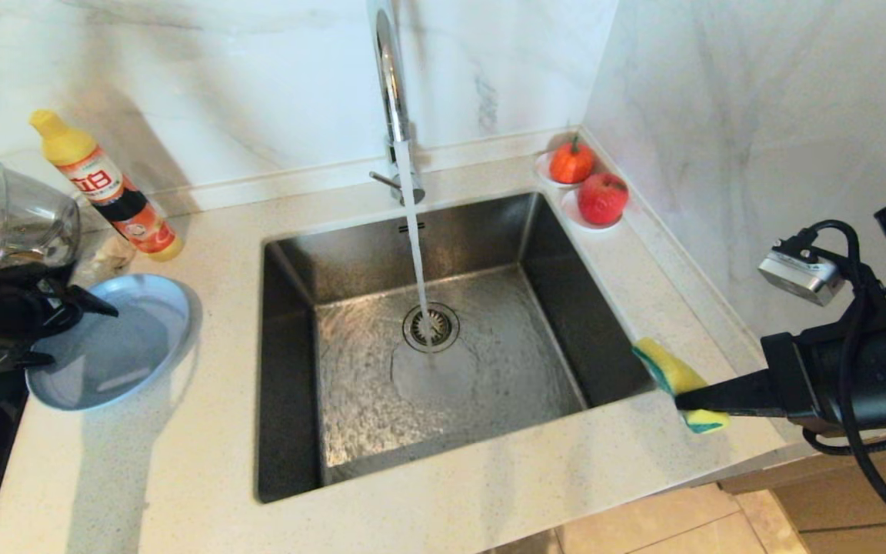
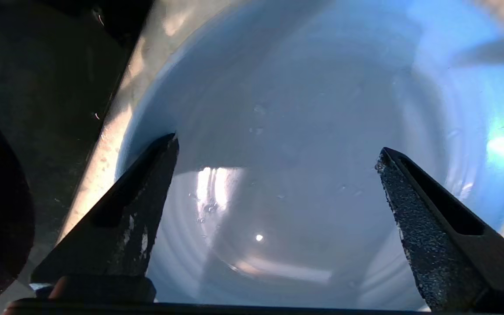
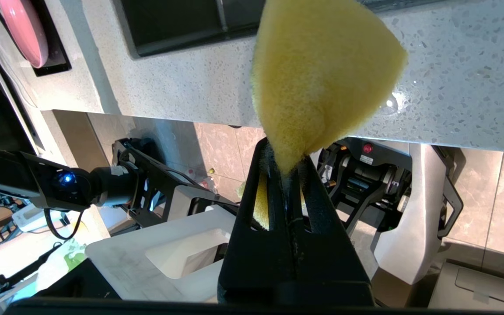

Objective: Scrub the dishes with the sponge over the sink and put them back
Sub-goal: Wash the plate

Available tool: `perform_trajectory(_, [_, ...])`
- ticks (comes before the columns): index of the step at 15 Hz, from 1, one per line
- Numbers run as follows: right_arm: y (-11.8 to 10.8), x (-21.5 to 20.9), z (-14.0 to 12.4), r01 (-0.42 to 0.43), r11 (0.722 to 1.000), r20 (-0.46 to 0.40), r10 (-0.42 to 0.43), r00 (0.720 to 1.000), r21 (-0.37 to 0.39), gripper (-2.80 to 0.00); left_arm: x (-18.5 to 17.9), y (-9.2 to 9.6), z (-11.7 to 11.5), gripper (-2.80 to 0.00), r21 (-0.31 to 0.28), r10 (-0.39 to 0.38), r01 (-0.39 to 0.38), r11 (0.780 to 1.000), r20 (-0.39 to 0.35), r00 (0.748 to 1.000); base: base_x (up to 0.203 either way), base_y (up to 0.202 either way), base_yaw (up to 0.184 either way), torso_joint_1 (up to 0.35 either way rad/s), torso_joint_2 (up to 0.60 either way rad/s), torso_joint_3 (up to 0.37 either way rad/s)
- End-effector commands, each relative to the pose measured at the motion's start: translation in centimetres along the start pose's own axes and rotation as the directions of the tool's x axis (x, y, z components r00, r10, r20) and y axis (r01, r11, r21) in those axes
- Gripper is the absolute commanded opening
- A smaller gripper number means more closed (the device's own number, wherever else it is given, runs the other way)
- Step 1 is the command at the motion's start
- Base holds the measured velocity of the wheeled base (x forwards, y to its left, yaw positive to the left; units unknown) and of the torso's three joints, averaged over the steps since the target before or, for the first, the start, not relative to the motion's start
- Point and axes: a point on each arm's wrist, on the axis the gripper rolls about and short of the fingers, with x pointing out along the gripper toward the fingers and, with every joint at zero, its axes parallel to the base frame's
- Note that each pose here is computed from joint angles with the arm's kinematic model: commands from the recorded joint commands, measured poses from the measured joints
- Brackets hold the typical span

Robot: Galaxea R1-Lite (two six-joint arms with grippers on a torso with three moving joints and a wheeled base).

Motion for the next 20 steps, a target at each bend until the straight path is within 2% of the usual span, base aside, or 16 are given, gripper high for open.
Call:
perform_trajectory(1, [0.0, 0.0, -0.1, -0.001, 1.0, -0.005, 0.001, 1.0, 0.004, -2.8, -2.3, -1.0, 0.7, 0.0, -0.005, -0.029, 0.029, 1.0, 0.051, 0.998, 0.0, 0.0, 0.0, 0.0, 0.0, 0.0])
perform_trajectory(3, [0.0, -0.1, -0.1, -0.004, 1.0, -0.003, 0.004, 1.0, 0.003, -2.8, -4.9, -1.9, 0.7, 0.0, -0.003, -0.063, 0.063, 0.998, 0.061, 0.996, 0.0, 0.0, 0.0, 0.0, 0.0, 0.0])
perform_trajectory(6, [0.0, -0.2, -0.3, -0.005, 1.0, -0.001, 0.005, 1.0, 0.001, -2.8, -6.4, -2.4, 1.0, 0.0, 0.009, -0.06, 0.06, 0.998, 0.083, 0.995, 0.0, 0.0, 0.0, 0.0, 0.0, 0.0])
perform_trajectory(7, [0.0, -0.3, -0.3, -0.005, 1.0, 0.0, 0.005, 1.0, 0.001, -2.8, -6.3, -2.0, 1.1, 0.0, 0.004, -0.03, 0.029, 1.0, 0.074, 0.997, 0.0, 0.0, 0.0, 0.0, 0.0, 0.0])
perform_trajectory(9, [0.0, -0.4, -0.6, -0.005, 1.0, -0.001, 0.005, 1.0, 0.003, -2.8, -5.0, -0.9, 0.9, 0.0, 0.035, 0.049, -0.05, 0.998, 0.036, 0.998, 0.0, 0.0, 0.0, 0.0, 0.0, 0.0])
perform_trajectory(16, [-0.3, -0.2, -0.5, 0.007, 1.0, -0.006, -0.007, 1.0, 0.013, -2.8, -2.4, 0.8, 1.1, 0.0, 0.04, 0.109, -0.109, 0.993, 0.001, 0.994, 0.0, 0.0, 0.0, 0.0, 0.0, 0.0])
perform_trajectory(18, [-0.4, 0.0, -0.4, 0.006, 1.0, -0.008, -0.006, 1.0, 0.014, -2.8, -1.3, 1.4, 0.9, 0.0, 0.049, 0.17, -0.169, 0.984, -0.009, 0.985, 0.0, 0.0, 0.0, 0.0, 0.0, 0.0])
perform_trajectory(20, [-0.4, 0.1, -0.4, 0.008, 1.0, -0.011, -0.008, 1.0, 0.015, -2.8, -1.1, 1.5, 0.9, 0.0, 0.049, 0.171, -0.17, 0.984, -0.012, 0.985, 0.0, 0.0, 0.0, 0.0, 0.0, 0.0])
